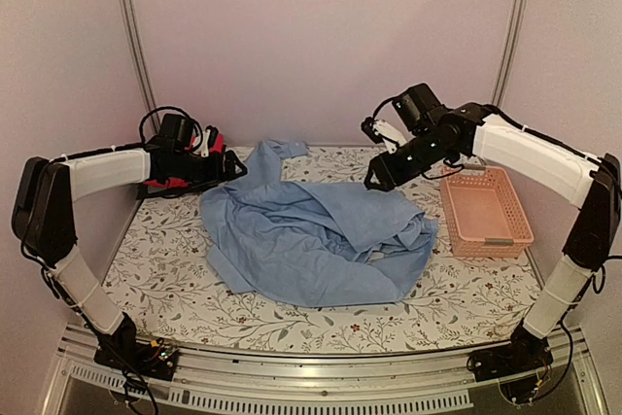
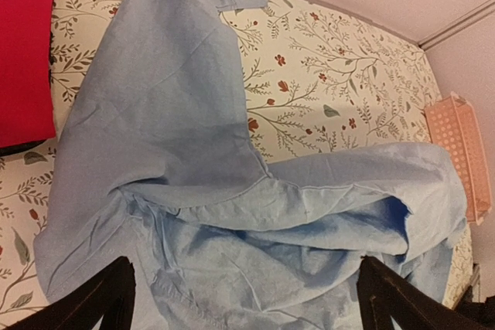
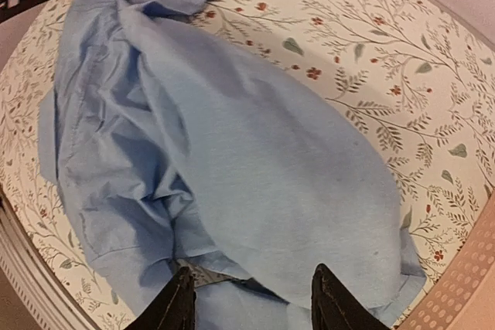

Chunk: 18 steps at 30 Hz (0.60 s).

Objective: Fold and stack the mixed laundry pile
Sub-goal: Adjust the crumpled shirt at the center of the board.

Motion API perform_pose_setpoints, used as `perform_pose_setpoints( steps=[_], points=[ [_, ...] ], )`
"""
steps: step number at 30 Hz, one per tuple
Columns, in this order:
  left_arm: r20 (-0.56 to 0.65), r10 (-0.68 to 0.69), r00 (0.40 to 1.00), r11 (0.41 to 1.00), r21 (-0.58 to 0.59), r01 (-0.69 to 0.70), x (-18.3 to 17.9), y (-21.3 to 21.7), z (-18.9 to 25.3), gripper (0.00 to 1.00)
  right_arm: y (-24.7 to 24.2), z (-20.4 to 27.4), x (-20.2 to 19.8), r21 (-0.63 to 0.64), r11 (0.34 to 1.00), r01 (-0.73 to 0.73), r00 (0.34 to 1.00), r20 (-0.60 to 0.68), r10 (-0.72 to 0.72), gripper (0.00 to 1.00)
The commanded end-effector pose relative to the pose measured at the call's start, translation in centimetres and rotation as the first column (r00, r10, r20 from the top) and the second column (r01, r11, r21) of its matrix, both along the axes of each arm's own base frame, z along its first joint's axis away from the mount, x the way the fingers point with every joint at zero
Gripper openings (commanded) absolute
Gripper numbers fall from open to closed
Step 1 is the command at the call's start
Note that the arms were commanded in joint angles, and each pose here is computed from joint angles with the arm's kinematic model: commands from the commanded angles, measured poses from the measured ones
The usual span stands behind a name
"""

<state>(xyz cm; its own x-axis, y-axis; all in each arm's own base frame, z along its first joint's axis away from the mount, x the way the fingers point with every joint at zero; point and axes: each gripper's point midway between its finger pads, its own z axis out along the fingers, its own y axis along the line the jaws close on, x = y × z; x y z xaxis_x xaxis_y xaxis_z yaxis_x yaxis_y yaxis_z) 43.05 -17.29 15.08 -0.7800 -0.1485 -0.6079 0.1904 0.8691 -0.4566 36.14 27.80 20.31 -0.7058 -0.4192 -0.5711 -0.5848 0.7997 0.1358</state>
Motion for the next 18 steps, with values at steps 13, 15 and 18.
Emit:
perform_pose_setpoints(
  steps=[13,15,18],
  points=[
    [0.01,0.013,1.0,1.0,-0.024,-0.013,-0.3,0.2,0.6,1.0,5.1,-12.9,-3.4,-0.224,0.974,-0.024,0.995,-0.095,0.003,0.69],
    [0.011,0.012,1.0,1.0,-0.026,-0.012,-0.3,0.2,0.7,1.0,5.3,-14.0,-3.0,-0.236,0.972,-0.015,0.995,-0.096,-0.008,0.71],
    [0.014,0.011,1.0,1.0,-0.025,-0.01,-0.3,0.2,0.8,1.0,5.2,-16.2,-2.8,-0.275,0.961,-0.019,0.994,-0.109,-0.011,0.76]
  ],
)
